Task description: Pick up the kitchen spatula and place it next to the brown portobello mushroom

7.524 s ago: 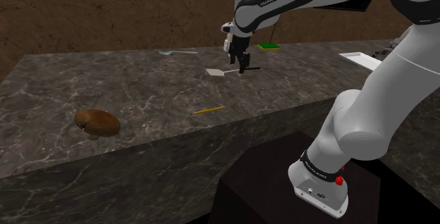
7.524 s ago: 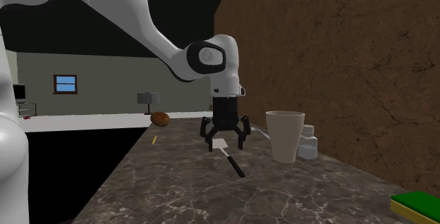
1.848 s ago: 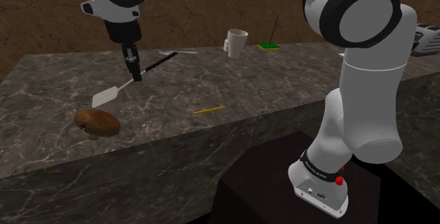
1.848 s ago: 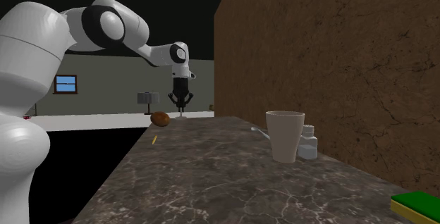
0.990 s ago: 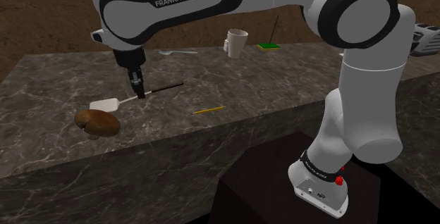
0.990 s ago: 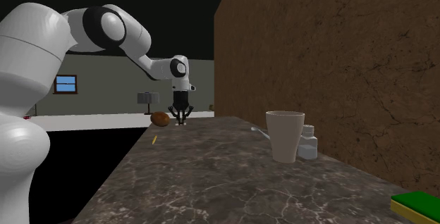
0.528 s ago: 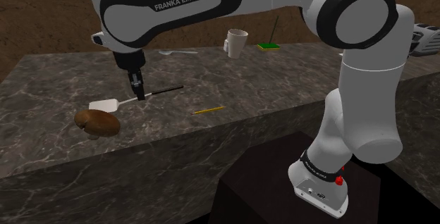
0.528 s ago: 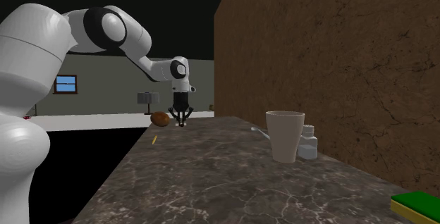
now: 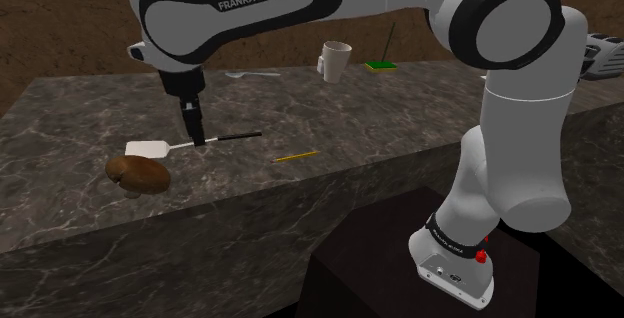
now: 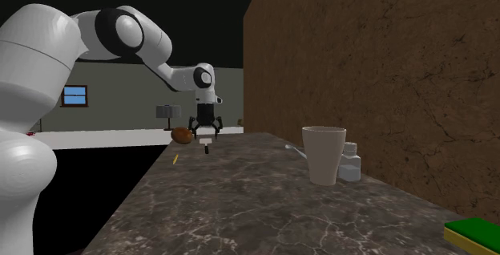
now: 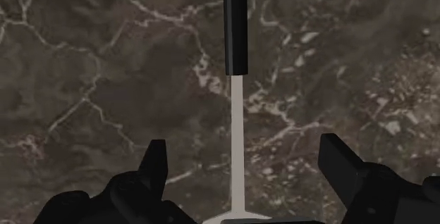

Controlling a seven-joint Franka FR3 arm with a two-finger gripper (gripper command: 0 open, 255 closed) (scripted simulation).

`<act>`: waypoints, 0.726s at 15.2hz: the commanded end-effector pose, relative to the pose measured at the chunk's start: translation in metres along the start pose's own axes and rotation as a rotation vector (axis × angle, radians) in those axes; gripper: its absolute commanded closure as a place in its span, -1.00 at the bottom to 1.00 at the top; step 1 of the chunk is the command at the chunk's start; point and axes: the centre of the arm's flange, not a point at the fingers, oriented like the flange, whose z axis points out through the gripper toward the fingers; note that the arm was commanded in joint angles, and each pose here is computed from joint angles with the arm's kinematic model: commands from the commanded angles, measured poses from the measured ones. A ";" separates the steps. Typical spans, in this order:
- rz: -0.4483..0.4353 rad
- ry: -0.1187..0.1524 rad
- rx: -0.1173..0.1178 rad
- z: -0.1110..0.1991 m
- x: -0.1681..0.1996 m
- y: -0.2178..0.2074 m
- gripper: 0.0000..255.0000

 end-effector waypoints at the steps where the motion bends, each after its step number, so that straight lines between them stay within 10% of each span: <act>1: 0.000 0.000 0.000 -0.020 -0.001 0.000 -1.00; 11: 0.000 0.000 0.000 -0.044 -0.001 0.000 -1.00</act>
